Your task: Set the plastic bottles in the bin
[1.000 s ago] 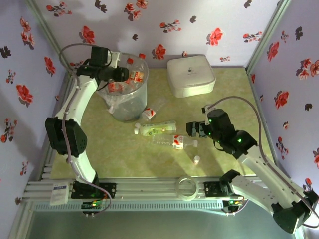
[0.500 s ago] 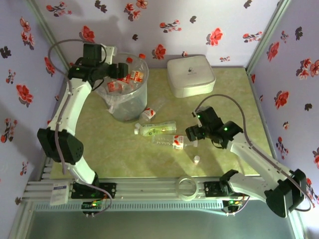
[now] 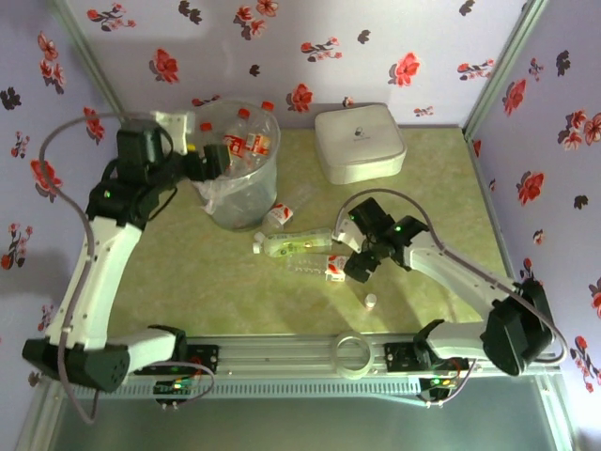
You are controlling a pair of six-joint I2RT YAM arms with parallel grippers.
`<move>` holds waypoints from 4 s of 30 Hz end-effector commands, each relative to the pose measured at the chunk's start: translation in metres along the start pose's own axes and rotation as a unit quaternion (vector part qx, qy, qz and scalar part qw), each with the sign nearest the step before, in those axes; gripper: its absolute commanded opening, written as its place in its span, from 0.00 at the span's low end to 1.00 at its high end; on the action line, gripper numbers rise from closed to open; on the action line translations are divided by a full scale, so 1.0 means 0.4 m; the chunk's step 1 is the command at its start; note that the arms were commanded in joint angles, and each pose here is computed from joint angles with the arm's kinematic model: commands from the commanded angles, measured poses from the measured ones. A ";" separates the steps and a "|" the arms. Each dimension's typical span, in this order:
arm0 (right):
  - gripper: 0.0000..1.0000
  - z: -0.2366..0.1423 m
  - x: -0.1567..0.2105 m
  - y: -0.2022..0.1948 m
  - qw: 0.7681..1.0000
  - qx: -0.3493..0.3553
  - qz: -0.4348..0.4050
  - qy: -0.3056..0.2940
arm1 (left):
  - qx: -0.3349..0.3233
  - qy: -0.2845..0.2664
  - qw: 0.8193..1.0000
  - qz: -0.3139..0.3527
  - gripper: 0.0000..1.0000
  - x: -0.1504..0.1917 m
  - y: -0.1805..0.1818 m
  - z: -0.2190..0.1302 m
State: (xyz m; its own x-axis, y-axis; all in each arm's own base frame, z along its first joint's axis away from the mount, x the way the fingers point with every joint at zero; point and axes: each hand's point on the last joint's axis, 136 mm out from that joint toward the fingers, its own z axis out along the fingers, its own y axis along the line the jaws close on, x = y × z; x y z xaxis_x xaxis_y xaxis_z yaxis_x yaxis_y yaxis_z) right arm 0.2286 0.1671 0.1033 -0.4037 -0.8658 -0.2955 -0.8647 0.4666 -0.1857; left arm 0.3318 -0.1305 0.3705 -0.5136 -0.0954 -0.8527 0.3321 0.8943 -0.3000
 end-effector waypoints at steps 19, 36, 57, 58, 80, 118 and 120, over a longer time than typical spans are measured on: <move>0.89 0.185 -0.033 0.062 0.991 -0.092 -0.094 0.030 | 0.031 -0.046 0.996 -0.077 0.84 0.039 -0.029 -0.085; 0.66 0.087 -0.042 0.076 0.992 -0.094 -0.084 -0.015 | 0.022 -0.060 0.995 -0.076 0.84 0.022 -0.022 -0.095; 0.54 -0.280 -0.164 -0.115 0.938 0.045 0.190 -0.287 | 0.193 -0.105 0.962 -0.159 0.92 -0.064 -0.164 -0.109; 0.55 -0.297 -0.166 -0.134 0.928 0.058 0.214 -0.299 | 0.209 -0.101 0.959 -0.162 0.92 -0.062 -0.188 -0.096; 0.56 -0.467 -0.424 -0.085 0.801 -0.081 0.256 -0.536 | 0.263 0.003 0.964 -0.026 1.00 0.058 -0.524 0.123; 0.99 -0.479 -0.220 -0.108 0.841 0.084 0.251 -0.471 | 0.023 -0.099 0.992 0.075 0.60 -0.263 -0.176 0.149; 0.99 -0.463 -0.196 -0.102 0.846 0.087 0.257 -0.460 | -0.023 -0.096 0.992 0.083 0.60 -0.291 -0.108 0.144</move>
State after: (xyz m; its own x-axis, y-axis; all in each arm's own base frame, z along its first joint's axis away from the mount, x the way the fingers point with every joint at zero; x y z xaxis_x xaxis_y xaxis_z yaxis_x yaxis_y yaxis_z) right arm 0.2402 0.1969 0.3433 -0.1769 0.0247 -0.9839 -0.6137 0.7788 0.1299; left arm 0.4119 -0.2150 0.4609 -0.3036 -0.1366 -0.9430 0.4423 0.8564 -0.2664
